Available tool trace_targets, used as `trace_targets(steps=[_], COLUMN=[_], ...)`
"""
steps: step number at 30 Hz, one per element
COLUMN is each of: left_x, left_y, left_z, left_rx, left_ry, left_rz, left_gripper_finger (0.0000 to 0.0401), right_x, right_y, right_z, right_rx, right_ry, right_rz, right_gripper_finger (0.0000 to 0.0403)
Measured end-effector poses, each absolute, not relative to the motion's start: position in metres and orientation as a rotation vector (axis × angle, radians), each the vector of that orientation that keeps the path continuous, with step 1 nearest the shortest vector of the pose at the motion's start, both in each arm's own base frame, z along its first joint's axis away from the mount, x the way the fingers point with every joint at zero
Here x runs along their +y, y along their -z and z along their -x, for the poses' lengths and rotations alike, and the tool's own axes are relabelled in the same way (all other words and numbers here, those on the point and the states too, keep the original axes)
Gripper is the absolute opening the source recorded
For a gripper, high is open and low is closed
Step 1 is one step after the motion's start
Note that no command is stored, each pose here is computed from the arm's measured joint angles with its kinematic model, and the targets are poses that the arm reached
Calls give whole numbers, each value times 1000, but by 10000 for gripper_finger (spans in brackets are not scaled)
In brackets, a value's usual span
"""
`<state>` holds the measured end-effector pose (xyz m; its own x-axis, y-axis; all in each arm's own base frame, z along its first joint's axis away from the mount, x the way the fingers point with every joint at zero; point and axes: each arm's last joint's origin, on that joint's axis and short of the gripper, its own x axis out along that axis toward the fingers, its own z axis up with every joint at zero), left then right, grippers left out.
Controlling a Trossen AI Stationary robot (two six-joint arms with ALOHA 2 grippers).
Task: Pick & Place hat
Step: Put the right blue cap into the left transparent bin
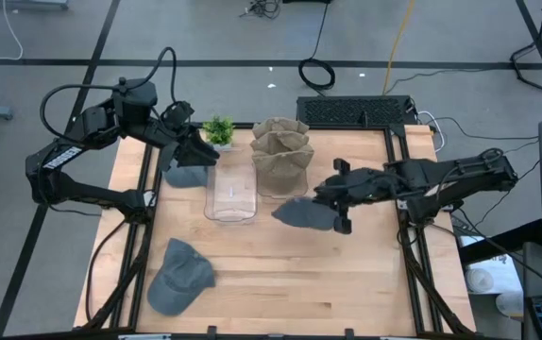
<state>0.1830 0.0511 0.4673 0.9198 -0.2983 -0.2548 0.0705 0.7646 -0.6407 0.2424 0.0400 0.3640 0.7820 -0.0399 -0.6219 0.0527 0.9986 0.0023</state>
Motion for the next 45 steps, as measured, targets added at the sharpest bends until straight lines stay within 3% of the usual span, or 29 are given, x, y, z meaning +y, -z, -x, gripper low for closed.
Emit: trace_targets(steps=[10, 29, 40, 45], left_x=[52, 52, 53, 56], left_y=[-474, -488, -494, -499], left_z=[-185, -187, -187, -188], left_rx=[288, 144, 58, -10], left_ry=[225, 276, 273, 173], left_rz=[634, 462, 232, 145], left_gripper_finger=[182, 182, 182, 182], right_x=[32, 20, 20, 22], right_y=[-403, -433, -450, -457], right_z=[-251, -259, -260, -259], right_rx=[409, 112, -60, -136], right_ry=[95, 134, 129, 58], right_rz=[20, 66, 66, 57], right_gripper_finger=[0, 0, 0, 0])
